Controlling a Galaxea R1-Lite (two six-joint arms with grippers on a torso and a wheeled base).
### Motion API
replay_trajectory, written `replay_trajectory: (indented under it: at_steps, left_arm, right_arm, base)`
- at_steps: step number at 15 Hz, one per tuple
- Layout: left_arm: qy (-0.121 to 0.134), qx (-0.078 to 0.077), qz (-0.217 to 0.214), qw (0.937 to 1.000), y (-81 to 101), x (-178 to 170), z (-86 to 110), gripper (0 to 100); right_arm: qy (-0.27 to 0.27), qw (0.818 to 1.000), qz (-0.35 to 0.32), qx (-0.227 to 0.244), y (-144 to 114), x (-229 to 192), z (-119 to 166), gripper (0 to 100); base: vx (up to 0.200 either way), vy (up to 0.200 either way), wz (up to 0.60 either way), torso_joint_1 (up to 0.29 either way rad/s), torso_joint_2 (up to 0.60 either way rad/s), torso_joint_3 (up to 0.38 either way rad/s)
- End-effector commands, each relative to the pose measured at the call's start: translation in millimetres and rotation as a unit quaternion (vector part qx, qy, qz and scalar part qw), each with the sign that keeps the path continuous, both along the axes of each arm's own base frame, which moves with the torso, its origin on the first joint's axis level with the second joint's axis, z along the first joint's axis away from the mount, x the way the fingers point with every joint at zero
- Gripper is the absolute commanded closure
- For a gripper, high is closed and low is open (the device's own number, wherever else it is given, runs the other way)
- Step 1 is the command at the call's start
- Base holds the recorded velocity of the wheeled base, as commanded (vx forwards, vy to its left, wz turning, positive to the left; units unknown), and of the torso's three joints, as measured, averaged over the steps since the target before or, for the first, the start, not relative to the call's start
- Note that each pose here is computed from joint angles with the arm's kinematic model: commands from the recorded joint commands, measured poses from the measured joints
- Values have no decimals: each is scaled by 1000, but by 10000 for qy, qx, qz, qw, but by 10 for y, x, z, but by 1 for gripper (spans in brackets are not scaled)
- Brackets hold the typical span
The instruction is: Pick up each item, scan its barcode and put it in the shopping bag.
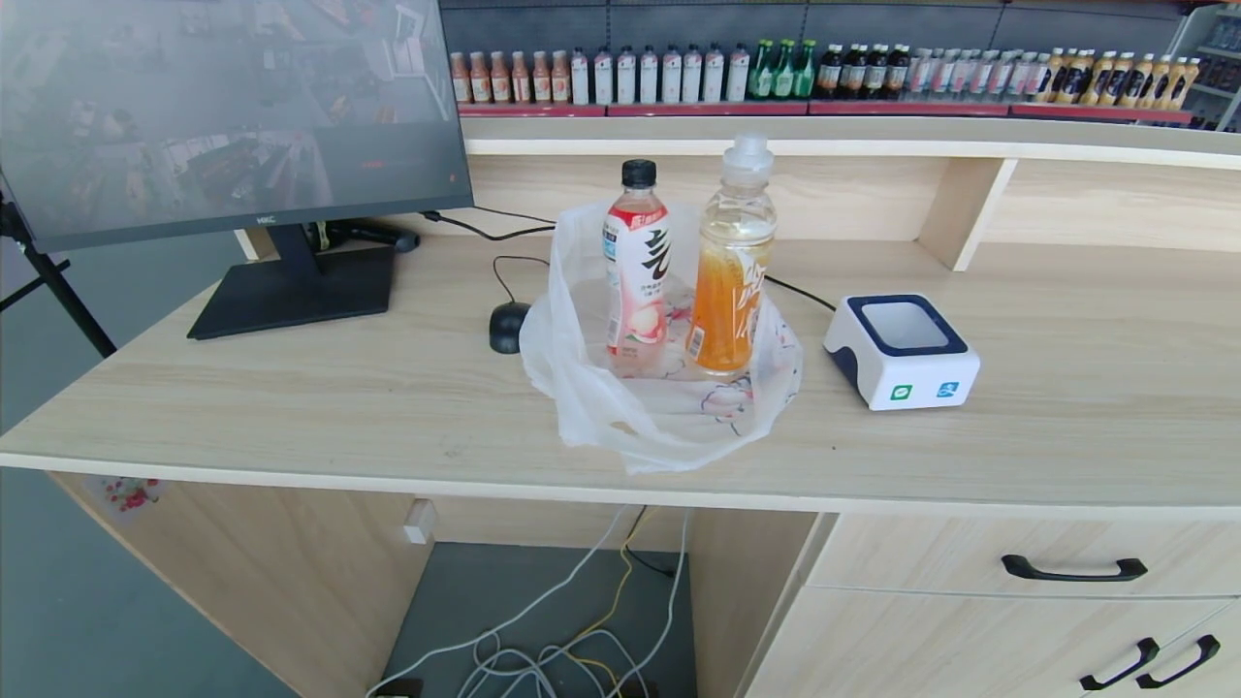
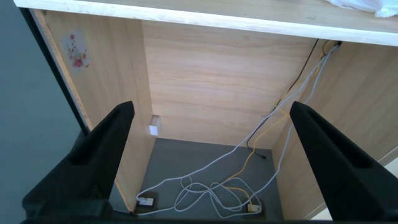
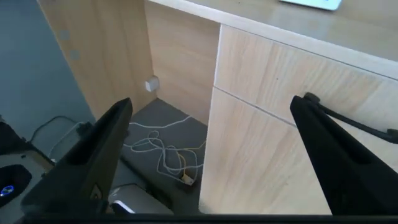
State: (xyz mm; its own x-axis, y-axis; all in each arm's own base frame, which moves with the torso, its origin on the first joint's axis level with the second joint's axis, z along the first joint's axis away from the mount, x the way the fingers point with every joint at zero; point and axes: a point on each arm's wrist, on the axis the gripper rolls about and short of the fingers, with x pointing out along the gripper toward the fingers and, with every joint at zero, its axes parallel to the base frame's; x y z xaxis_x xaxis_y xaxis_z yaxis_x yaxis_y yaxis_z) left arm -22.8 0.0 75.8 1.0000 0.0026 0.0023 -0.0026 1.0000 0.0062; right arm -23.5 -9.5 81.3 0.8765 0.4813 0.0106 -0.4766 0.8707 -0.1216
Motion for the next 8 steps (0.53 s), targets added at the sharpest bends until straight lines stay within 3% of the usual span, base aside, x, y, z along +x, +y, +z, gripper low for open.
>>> replay_trajectory:
  at_steps: [1,4,8]
  left_arm:
    - [-4,0,3,10000,0,0,0,0]
    - [-4,0,3,10000,0,0,0,0]
    - [-4,0,3,10000,0,0,0,0]
  right_arm:
    - [144,9964,-830,-71,41,18,13,0]
    - [250,9929,-1140,-218,35,41,17,0]
    - [664,9683,-2391,-303,79,100,31,0]
  base:
    - [0,0,0,0,0,0]
    - [0,0,0,0,0,0]
    - [0,0,0,0,0,0]
